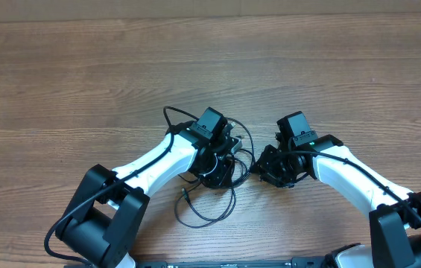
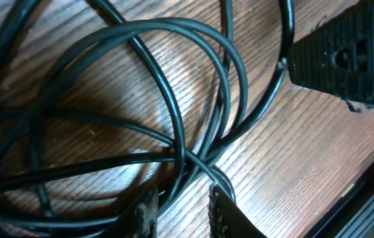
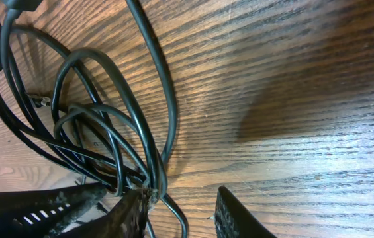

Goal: Untangle cables

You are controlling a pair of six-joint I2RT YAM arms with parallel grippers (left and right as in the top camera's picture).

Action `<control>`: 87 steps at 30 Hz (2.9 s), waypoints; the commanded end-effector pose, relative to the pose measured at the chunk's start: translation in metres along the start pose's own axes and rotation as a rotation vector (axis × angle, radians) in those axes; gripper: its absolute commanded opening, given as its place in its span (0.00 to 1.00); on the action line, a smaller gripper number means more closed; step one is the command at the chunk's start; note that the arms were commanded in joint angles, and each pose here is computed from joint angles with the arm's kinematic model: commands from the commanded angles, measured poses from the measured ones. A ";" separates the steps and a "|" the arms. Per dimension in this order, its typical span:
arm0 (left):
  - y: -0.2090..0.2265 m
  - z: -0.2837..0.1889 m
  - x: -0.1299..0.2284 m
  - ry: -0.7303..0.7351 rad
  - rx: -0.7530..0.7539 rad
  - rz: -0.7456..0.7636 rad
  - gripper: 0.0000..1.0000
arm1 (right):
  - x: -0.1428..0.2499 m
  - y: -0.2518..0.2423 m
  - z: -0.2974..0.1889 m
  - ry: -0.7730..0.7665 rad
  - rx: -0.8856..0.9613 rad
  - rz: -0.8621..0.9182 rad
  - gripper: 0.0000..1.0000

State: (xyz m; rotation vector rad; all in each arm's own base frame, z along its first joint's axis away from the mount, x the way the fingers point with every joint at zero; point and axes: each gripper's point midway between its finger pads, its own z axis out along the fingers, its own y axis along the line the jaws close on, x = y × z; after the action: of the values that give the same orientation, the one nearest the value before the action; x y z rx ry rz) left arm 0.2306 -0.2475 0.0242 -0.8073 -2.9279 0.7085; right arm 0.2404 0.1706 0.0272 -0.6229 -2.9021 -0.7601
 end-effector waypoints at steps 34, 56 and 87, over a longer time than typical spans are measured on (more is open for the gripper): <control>0.013 0.018 0.014 0.066 -0.036 -0.084 0.15 | 0.010 0.004 0.012 -0.011 0.015 -0.002 0.32; 0.012 0.018 0.012 0.058 -0.034 -0.079 0.14 | 0.019 -0.004 0.025 0.016 -0.031 0.007 0.33; -0.079 -0.132 -0.068 -0.126 0.274 0.155 0.04 | 0.002 0.025 0.022 -0.049 -0.148 -0.062 0.38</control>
State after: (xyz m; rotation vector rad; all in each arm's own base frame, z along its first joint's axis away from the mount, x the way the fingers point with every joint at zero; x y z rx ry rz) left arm 0.2620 -0.2734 0.1249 -0.8461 -2.8378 0.9086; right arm 0.2478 0.2011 0.0210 -0.5776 -2.9249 -0.9861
